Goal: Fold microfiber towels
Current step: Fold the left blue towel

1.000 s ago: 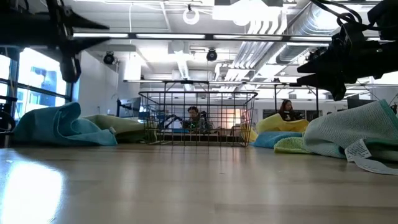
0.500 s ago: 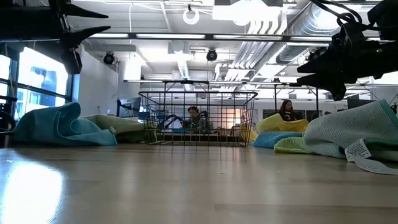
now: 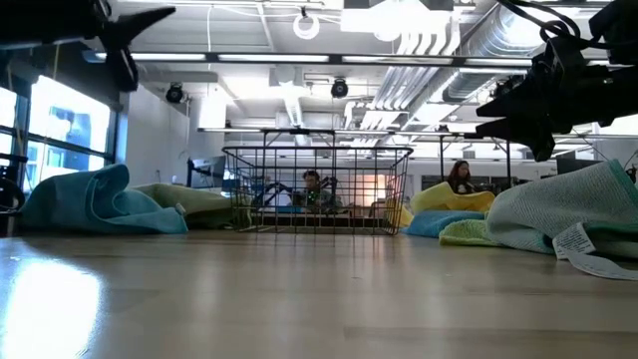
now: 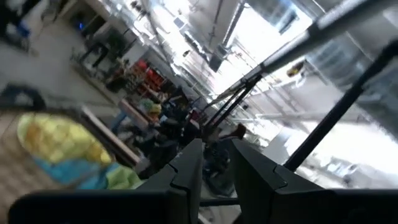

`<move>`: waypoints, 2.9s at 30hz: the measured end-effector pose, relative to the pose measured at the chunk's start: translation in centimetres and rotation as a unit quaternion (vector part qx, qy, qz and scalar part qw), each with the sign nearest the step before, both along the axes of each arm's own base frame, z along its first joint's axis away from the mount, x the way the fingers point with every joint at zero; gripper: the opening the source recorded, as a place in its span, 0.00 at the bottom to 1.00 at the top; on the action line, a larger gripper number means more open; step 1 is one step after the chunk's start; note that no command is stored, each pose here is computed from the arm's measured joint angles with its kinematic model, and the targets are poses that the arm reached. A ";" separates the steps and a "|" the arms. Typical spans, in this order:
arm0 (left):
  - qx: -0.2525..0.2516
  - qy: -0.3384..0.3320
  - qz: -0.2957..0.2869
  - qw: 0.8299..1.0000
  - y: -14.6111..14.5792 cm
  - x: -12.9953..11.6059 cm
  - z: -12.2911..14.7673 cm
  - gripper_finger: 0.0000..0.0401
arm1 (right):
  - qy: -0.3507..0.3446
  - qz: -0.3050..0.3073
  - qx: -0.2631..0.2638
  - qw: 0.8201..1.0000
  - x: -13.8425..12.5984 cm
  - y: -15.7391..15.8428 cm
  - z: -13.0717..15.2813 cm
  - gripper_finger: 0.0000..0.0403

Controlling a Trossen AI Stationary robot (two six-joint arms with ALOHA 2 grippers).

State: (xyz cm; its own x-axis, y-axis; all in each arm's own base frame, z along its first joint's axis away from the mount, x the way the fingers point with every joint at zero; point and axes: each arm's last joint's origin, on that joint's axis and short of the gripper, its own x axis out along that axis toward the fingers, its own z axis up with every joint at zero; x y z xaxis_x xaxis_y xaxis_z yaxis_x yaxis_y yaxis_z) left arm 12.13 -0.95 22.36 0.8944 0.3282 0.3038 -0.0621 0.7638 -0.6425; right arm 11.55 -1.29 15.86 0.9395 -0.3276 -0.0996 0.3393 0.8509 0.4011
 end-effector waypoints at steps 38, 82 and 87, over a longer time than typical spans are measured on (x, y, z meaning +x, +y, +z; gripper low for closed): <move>0.078 0.617 0.099 0.777 1.4 8.6 4.8 0.60 | 0.000 0.000 0.000 1.000 0.0 0.0 0.0 0.42; -0.095 0.820 0.189 0.531 4.0 6.3 -2.1 0.61 | 0.004 0.000 0.000 1.000 0.0 0.0 -0.1 0.42; -0.108 0.821 0.208 0.521 3.8 5.7 -2.7 0.55 | 0.004 0.000 0.000 1.000 0.0 0.0 -0.1 0.42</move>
